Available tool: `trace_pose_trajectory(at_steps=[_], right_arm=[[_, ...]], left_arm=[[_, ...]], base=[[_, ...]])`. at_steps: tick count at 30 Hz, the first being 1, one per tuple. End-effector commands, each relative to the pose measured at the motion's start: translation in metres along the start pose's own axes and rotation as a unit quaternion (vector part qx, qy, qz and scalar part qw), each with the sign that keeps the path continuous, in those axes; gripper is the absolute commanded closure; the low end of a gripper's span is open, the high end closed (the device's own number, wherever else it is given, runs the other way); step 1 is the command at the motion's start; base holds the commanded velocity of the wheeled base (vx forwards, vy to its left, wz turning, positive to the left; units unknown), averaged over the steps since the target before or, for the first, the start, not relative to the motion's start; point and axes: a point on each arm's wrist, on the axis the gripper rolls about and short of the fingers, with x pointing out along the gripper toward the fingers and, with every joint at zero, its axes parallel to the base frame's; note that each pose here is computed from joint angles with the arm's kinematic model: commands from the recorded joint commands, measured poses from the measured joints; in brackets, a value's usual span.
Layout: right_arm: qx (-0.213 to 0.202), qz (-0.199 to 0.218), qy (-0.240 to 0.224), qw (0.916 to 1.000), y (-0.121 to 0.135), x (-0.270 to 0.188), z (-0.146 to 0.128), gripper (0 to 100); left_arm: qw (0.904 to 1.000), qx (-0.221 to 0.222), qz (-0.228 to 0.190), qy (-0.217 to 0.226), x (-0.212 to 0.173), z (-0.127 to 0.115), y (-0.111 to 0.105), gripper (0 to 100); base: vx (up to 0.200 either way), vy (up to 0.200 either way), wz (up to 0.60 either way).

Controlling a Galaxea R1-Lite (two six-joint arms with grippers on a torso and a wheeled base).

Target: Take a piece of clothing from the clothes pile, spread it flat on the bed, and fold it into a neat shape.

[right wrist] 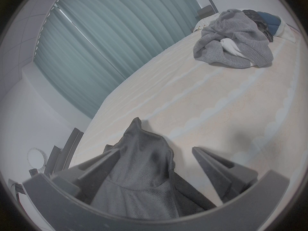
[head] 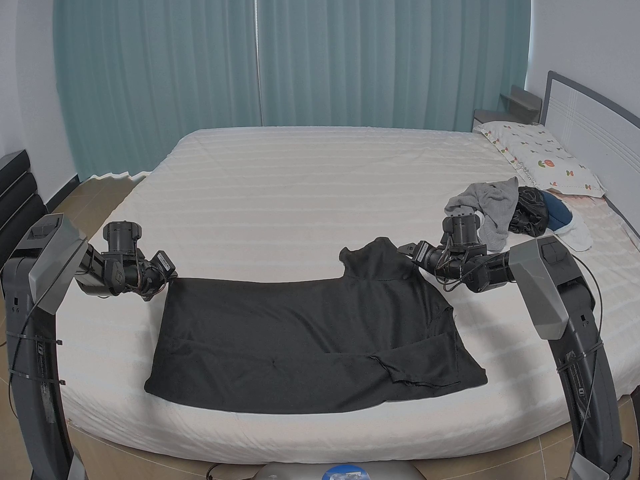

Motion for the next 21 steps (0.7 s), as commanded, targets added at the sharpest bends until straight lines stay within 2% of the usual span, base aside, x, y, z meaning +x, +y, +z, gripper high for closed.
trace_pose_trajectory(at_steps=[1,10,16,18,21], right_arm=[[-0.001,0.001,0.003,1.0000,-0.002,0.003,-0.005,100],[0.002,0.004,-0.001,1.0000,0.001,0.000,0.000,100],[0.010,0.017,-0.022,0.9996,0.013,-0.010,0.017,100],[0.029,0.027,-0.034,0.9986,0.024,-0.020,0.029,100],[0.033,0.029,-0.043,0.9981,0.028,-0.028,0.038,100]], left_arm=[[1.0000,0.000,0.000,0.000,-0.001,0.000,0.000,100],[1.0000,0.000,-0.001,-0.002,-0.006,0.001,-0.002,100],[0.9999,0.000,-0.008,-0.013,-0.023,0.008,-0.011,100],[0.9998,0.000,-0.009,-0.018,-0.028,0.011,-0.012,100],[0.9997,-0.002,-0.009,-0.021,-0.029,0.013,-0.011,100]], base=[[0.000,0.000,0.00],[0.000,0.000,0.00],[0.000,0.000,0.00],[0.000,0.000,0.00],[0.000,0.000,0.00]])
